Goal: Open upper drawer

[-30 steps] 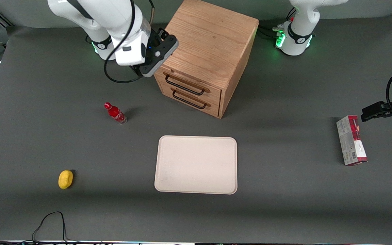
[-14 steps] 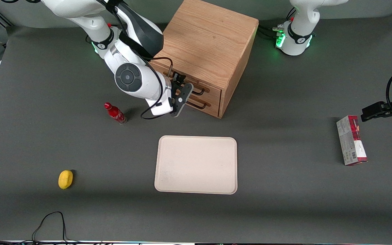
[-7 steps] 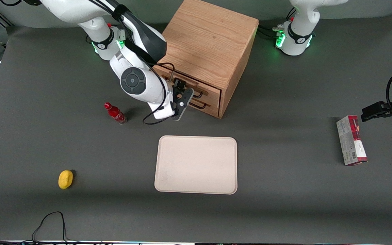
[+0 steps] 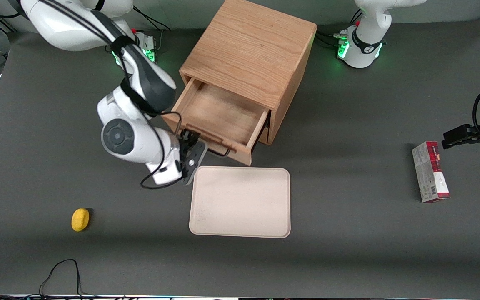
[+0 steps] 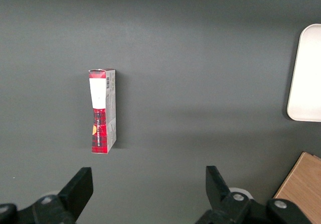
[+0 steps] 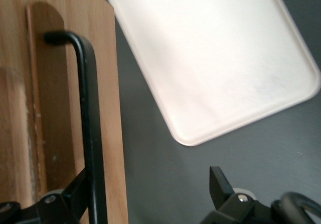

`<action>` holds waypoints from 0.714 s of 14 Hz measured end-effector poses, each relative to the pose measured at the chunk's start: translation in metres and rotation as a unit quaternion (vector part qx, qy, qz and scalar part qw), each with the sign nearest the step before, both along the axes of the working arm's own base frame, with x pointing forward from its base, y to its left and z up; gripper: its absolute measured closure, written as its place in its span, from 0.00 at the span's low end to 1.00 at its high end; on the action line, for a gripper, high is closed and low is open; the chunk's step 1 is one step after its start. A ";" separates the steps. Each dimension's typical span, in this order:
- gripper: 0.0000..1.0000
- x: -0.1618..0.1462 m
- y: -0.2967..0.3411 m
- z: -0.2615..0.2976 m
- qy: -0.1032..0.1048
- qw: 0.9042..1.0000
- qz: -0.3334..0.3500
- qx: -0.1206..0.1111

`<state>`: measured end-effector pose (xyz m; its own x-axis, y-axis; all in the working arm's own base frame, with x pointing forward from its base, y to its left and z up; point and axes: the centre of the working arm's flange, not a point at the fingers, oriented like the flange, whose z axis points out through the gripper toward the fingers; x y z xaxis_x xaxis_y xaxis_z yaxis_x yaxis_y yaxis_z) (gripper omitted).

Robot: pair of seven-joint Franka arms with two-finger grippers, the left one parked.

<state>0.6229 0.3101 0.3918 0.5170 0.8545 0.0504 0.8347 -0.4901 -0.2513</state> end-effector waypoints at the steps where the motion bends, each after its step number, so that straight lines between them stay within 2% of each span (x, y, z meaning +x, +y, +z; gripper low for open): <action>1: 0.00 0.005 -0.004 -0.003 -0.001 1.000 -0.001 -0.001; 4: 0.00 0.008 0.000 -0.007 -0.001 1.000 0.002 -0.001; 7: 0.00 0.016 -0.004 0.009 -0.022 1.000 0.003 -0.008; 10: 0.00 0.038 -0.027 0.039 -0.063 0.998 -0.016 -0.017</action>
